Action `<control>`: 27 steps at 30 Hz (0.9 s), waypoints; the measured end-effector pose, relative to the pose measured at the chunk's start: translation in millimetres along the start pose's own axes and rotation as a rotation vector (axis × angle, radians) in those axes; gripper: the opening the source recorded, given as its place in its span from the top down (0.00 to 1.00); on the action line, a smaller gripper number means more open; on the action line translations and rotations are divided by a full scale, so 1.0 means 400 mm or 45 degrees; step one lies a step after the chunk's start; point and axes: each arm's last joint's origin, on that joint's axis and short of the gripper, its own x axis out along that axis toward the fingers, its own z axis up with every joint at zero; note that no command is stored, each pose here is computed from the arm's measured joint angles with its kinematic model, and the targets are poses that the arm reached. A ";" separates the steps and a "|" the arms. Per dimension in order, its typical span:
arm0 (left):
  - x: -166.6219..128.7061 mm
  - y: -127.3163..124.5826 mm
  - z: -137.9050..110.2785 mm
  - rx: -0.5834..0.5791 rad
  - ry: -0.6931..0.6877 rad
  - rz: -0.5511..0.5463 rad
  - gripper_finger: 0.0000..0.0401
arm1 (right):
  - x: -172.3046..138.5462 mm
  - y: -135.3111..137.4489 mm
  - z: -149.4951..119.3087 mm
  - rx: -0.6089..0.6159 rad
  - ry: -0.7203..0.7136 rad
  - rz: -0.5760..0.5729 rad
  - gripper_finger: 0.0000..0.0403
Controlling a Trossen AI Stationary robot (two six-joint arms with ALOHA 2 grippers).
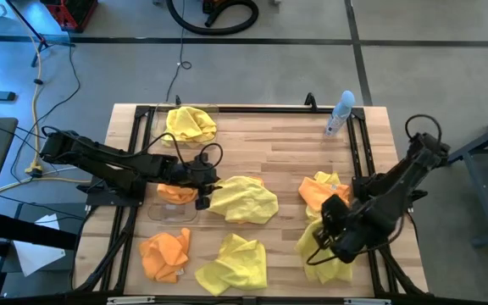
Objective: Sort microfiber towel by color & place in baskets
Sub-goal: Put the yellow microfiber towel into the top transparent bin
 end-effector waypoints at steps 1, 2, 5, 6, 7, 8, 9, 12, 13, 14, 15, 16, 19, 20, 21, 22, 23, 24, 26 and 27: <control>0.000 0.000 0.004 -0.003 -0.019 0.000 0.76 | -0.022 -0.004 0.011 -0.027 -0.049 0.001 0.99; 0.000 0.000 0.008 -0.009 -0.042 0.004 0.76 | -0.042 -0.007 0.023 -0.049 -0.101 0.003 0.99; -0.001 0.000 0.023 -0.035 -0.123 0.028 0.76 | -0.097 -0.013 0.059 -0.118 -0.237 0.002 1.00; -0.002 0.000 0.027 -0.041 -0.145 0.029 0.75 | -0.114 -0.014 0.071 -0.142 -0.276 0.004 1.00; -0.002 0.000 0.030 -0.045 -0.161 0.027 0.74 | -0.130 -0.015 0.083 -0.165 -0.317 0.006 1.00; -0.002 0.000 0.033 -0.049 -0.174 0.027 0.73 | -0.142 -0.015 0.096 -0.191 -0.359 0.008 1.00; -0.003 0.000 0.036 -0.055 -0.189 0.025 0.71 | -0.153 -0.012 0.107 -0.214 -0.401 0.020 1.00; -0.004 -0.001 0.044 -0.064 -0.232 0.021 0.64 | -0.174 -0.008 0.146 -0.322 -0.504 0.008 1.00; -0.005 -0.001 0.047 -0.068 -0.248 0.019 0.61 | -0.176 -0.008 0.160 -0.346 -0.528 -0.008 1.00; -0.005 -0.001 0.051 -0.072 -0.268 0.018 0.58 | -0.174 -0.009 0.174 -0.369 -0.542 -0.033 1.00; -0.006 -0.001 0.055 -0.073 -0.290 0.020 0.54 | -0.170 -0.010 0.188 -0.388 -0.554 -0.062 1.00; -0.008 -0.001 0.061 -0.067 -0.320 0.029 0.51 | -0.165 -0.012 0.202 -0.406 -0.561 -0.093 1.00; -0.014 0.000 0.081 -0.026 -0.431 0.057 0.43 | -0.148 -0.019 0.249 -0.459 -0.560 -0.188 1.00; -0.017 0.000 0.089 -0.015 -0.472 0.059 0.41 | -0.140 -0.019 0.266 -0.471 -0.554 -0.207 1.00; -0.020 0.000 0.097 -0.010 -0.515 0.060 0.39 | -0.132 -0.019 0.283 -0.485 -0.547 -0.222 1.00; -0.024 0.001 0.105 -0.010 -0.563 0.062 0.38 | -0.124 -0.019 0.301 -0.505 -0.534 -0.232 1.00; -0.027 0.003 0.113 -0.004 -0.607 0.068 0.36 | -0.118 -0.018 0.319 -0.528 -0.520 -0.230 1.00; -0.030 0.006 0.121 0.003 -0.648 0.075 0.36 | -0.112 -0.016 0.338 -0.547 -0.509 -0.215 1.00; -0.037 0.014 0.134 0.010 -0.724 0.090 0.35 | -0.102 -0.006 0.378 -0.601 -0.494 -0.139 1.00; -0.040 0.020 0.141 0.009 -0.763 0.094 0.35 | -0.099 0.000 0.398 -0.641 -0.492 -0.086 1.00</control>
